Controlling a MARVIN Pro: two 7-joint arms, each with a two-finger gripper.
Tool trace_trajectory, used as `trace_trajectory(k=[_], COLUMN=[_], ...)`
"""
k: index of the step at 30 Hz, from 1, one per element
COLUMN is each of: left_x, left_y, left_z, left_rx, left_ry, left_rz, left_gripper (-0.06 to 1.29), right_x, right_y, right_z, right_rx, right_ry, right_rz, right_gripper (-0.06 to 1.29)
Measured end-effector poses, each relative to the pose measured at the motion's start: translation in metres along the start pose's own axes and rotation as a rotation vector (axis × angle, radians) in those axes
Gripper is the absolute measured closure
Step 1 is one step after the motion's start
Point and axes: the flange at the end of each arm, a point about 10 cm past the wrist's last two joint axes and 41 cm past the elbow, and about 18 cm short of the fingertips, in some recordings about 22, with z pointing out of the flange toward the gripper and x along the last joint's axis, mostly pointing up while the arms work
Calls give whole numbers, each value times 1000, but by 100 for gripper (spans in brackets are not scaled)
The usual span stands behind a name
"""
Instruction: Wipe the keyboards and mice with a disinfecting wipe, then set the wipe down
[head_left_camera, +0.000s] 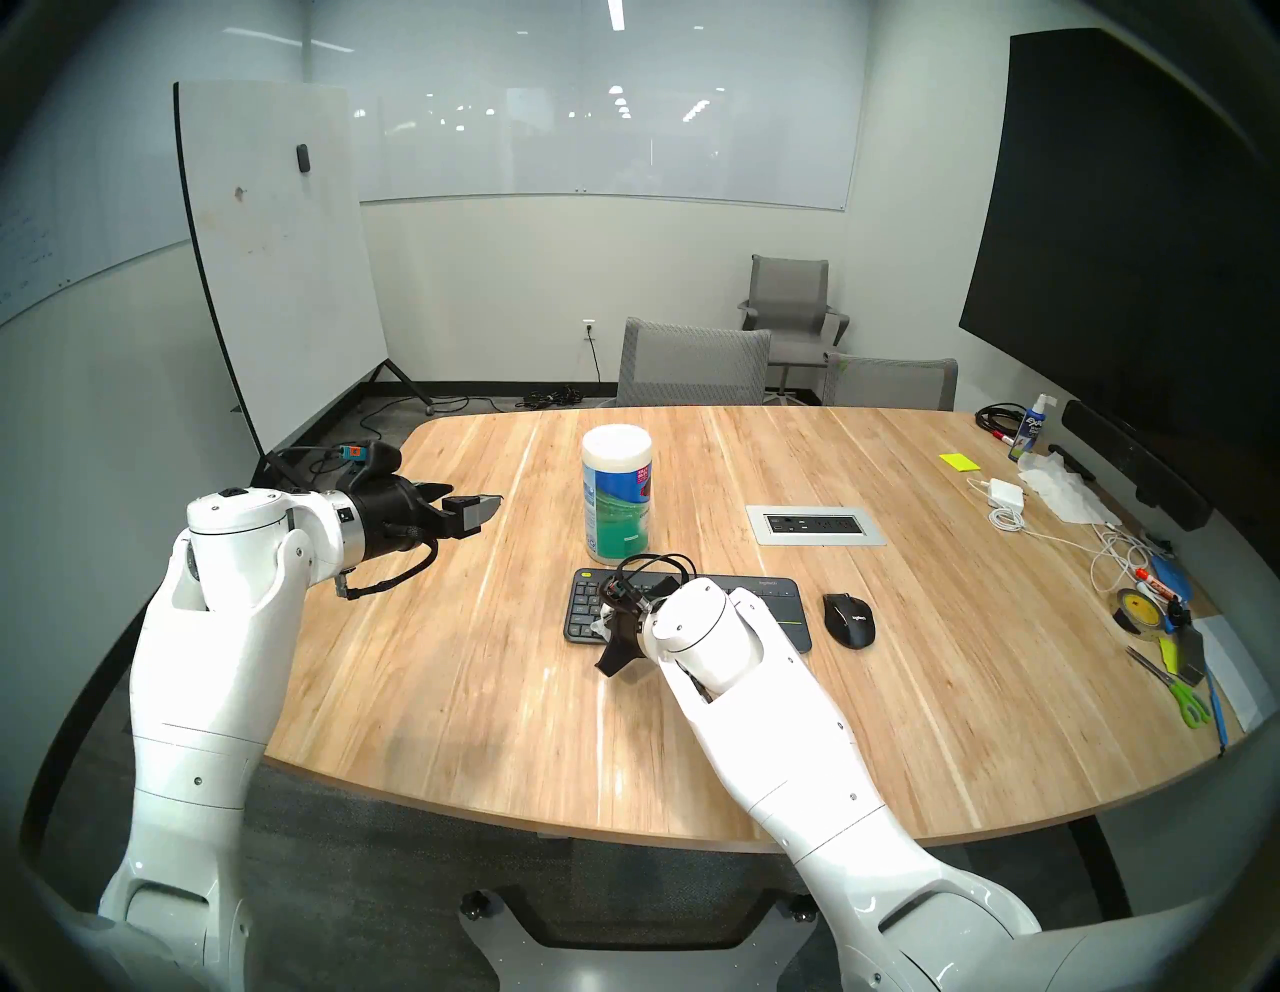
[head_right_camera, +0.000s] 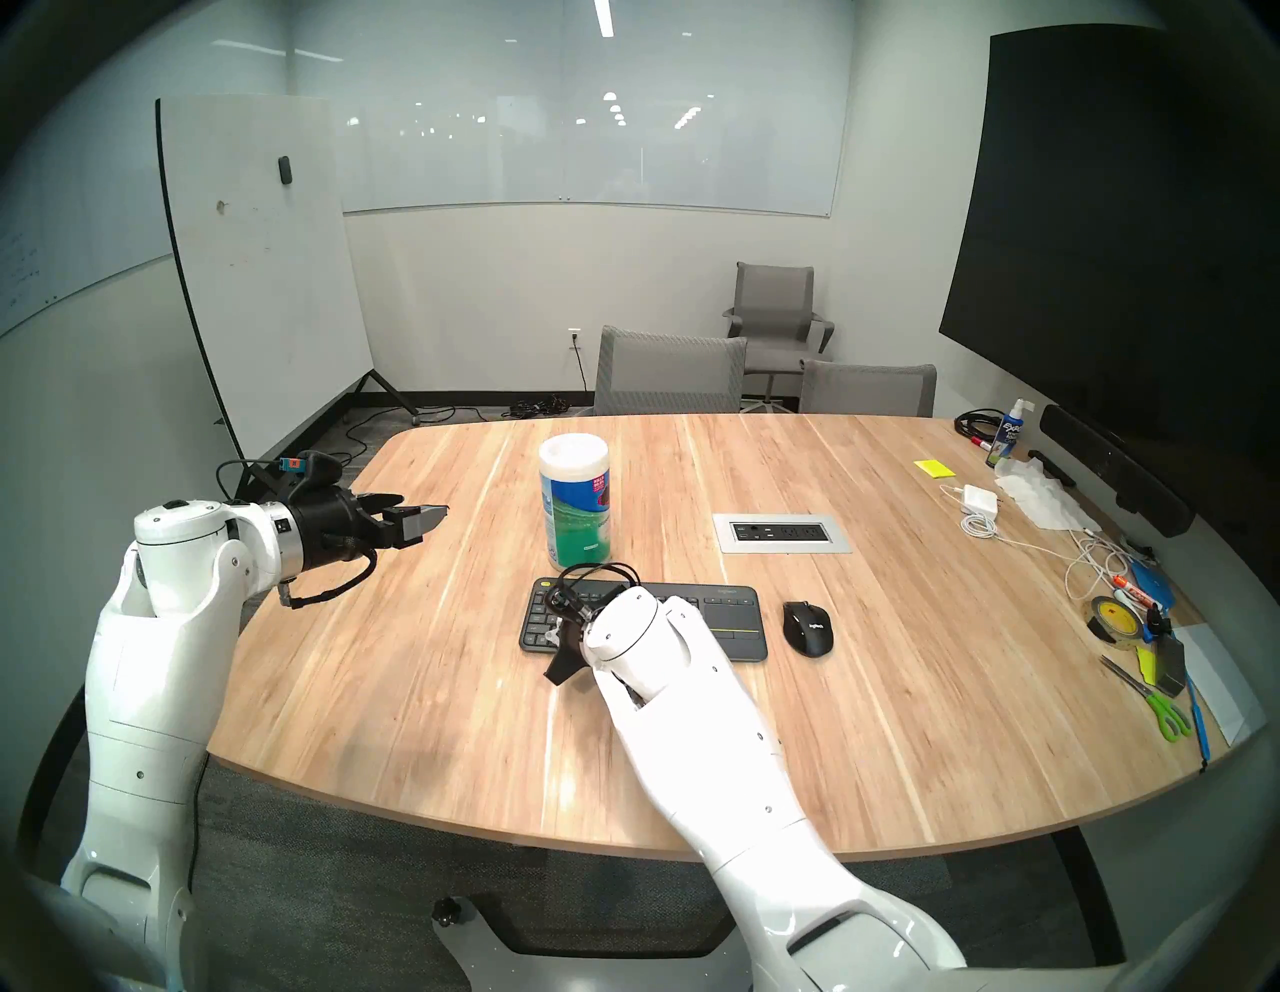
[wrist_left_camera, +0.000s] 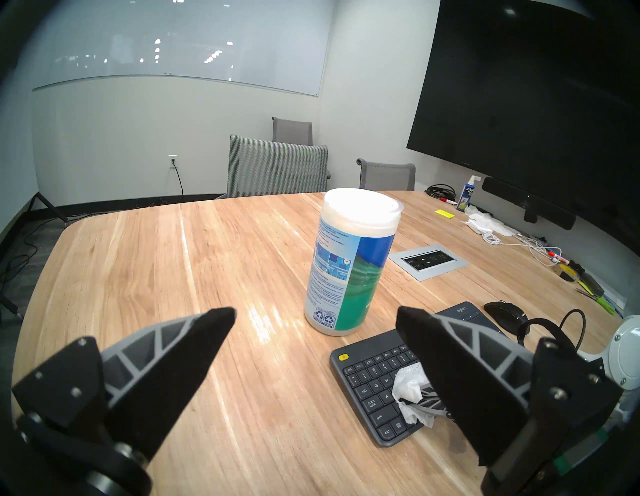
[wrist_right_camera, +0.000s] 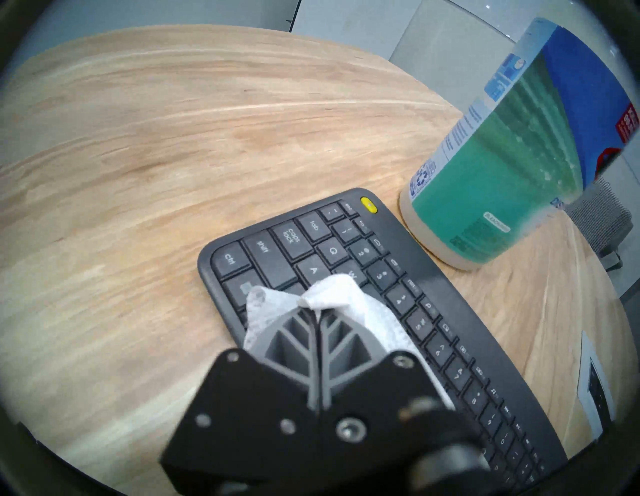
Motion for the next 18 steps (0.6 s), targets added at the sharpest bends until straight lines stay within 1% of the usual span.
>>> trace_trajectory(k=[4, 15, 18], left_x=[0, 0, 0], left_y=[0, 0, 0], left_z=[0, 0, 0], left_rx=[0, 0, 0], left_ry=[0, 0, 0], left_rz=[0, 0, 0], left_gripper=[-4, -4, -4], right_x=[-6, -13, -20], right_y=[13, 39, 56], right_z=[2, 9, 9], right_rx=[-21, -41, -67], right_ry=[-12, -19, -29], right_rz=[24, 81, 98], right_gripper=[125, 125, 125])
